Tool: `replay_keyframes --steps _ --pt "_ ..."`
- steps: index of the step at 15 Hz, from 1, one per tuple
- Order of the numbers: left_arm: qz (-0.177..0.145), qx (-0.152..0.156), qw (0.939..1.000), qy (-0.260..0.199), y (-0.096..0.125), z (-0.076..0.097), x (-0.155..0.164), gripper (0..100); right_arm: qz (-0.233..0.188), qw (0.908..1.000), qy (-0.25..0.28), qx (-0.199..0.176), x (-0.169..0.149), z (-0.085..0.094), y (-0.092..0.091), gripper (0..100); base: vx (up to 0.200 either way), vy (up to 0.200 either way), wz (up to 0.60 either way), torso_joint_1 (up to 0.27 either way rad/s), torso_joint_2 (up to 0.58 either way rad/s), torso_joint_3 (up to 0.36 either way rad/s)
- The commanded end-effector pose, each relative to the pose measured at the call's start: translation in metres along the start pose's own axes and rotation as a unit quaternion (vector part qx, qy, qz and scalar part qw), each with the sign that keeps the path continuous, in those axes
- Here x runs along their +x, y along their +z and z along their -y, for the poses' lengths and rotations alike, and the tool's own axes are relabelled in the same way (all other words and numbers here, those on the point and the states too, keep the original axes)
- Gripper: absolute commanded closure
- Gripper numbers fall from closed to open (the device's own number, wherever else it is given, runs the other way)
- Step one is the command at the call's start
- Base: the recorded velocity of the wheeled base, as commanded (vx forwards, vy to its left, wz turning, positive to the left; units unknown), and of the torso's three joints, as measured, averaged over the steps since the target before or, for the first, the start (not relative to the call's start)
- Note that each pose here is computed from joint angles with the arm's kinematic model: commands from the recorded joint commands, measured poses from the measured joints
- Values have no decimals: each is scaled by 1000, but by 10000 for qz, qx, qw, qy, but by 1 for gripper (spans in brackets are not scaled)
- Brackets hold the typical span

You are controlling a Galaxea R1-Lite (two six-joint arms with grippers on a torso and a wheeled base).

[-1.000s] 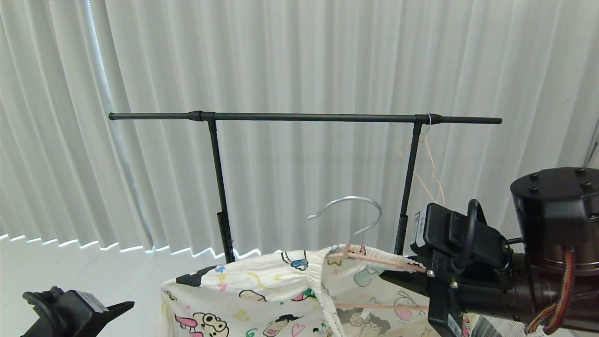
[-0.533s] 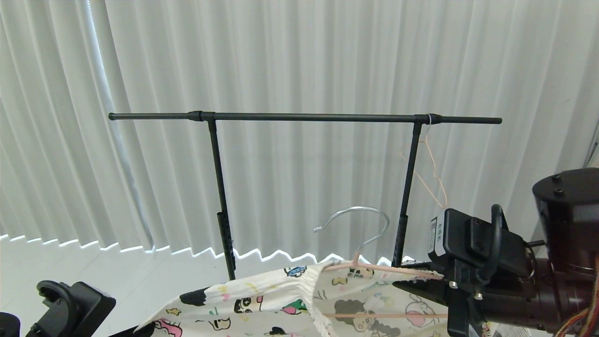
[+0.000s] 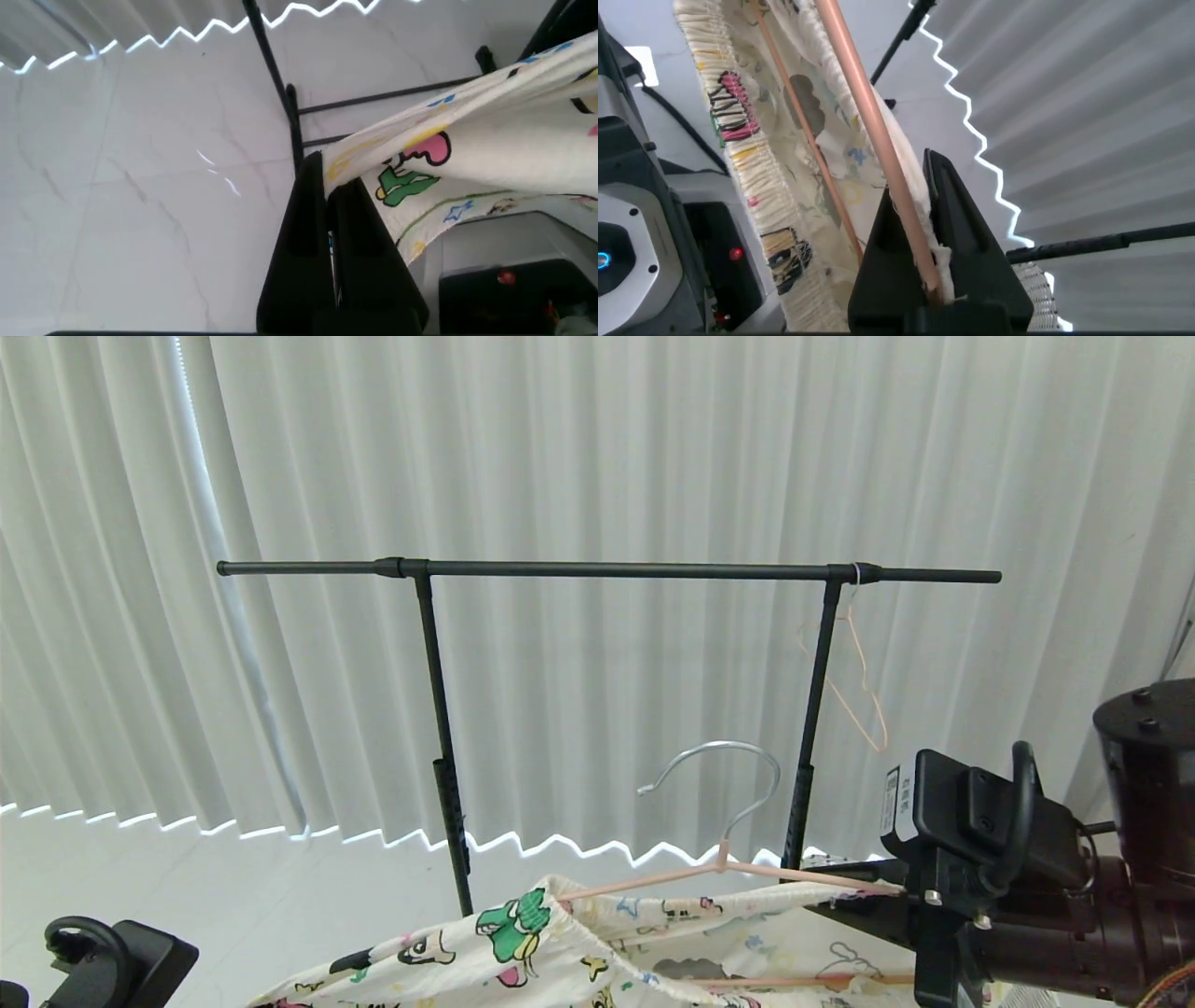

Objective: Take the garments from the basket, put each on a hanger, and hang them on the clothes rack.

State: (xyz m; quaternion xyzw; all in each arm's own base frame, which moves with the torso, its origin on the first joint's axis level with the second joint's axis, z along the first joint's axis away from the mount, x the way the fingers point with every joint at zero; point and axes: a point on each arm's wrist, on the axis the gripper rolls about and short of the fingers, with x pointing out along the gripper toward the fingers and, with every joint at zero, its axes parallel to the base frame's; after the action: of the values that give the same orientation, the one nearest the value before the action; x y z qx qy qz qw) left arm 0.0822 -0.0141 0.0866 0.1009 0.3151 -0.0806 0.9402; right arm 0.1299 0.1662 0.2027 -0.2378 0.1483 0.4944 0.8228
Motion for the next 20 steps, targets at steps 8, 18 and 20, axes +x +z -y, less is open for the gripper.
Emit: replay_keyframes --steps 8,18,20 --pt "1237 -656 9900 -197 30 -3 -24 0 -409 9946 -865 399 -10 22 -18 100 0 0 0 0 0 0" --pt "1614 265 9865 2 104 -12 -13 0 -1942 9065 -3193 1966 -44 68 -36 100 0 0 0 0 0 0" --pt "1700 591 9836 82 120 -14 -9 0 -2362 8631 -3667 2547 -45 80 -33 100 0 0 0 0 0 0"
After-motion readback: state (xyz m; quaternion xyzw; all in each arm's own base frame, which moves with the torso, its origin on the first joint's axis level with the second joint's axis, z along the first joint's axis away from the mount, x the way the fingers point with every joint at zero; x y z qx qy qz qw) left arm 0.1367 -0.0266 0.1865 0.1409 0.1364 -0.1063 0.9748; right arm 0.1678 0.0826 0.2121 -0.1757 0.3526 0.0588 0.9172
